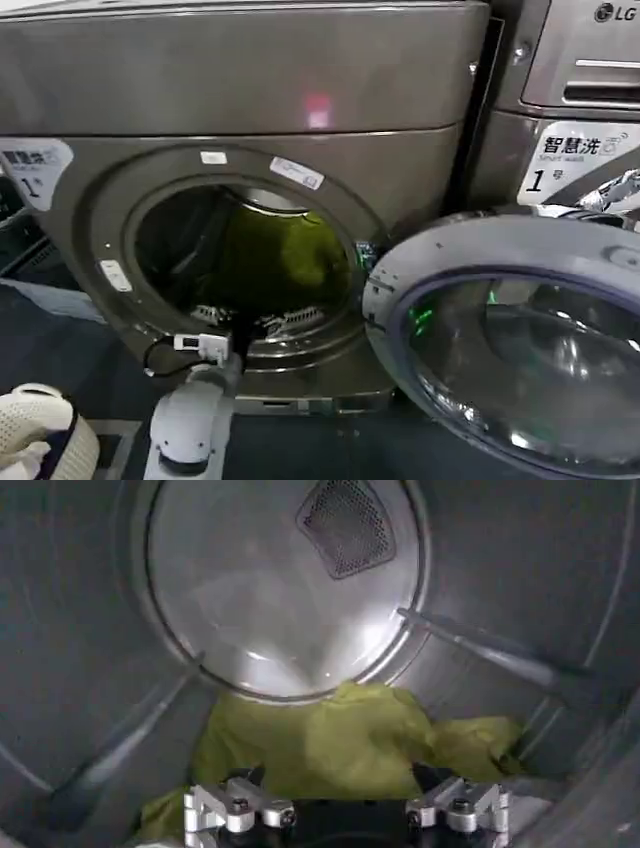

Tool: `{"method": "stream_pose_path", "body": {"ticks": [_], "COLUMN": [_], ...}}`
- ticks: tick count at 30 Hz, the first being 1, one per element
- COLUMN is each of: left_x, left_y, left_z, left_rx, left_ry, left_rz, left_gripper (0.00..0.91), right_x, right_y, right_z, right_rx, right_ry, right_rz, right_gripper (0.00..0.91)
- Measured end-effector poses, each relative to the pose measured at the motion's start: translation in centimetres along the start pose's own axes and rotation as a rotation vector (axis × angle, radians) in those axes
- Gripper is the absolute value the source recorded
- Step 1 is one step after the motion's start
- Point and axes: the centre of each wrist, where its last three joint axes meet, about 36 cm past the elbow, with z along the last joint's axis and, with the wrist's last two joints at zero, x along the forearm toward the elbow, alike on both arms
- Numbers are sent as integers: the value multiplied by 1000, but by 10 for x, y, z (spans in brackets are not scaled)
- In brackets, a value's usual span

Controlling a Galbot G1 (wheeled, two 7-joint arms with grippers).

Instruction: Grasp the clothes from the dryer.

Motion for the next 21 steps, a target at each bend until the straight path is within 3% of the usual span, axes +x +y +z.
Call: {"method": "stream_pose_path", "body": {"ticks": [21], "left_x": [-17], "left_y": [2], "left_z": [1], "left_rx": [-1], "left_ry": [16], "left_rz": [-31], "left_gripper": [907], "right_x": [1], "right_y": [0], "right_z": [2], "right_rx": [3], "right_ry": [3], "right_rz": [18], "right_gripper": [907]}}
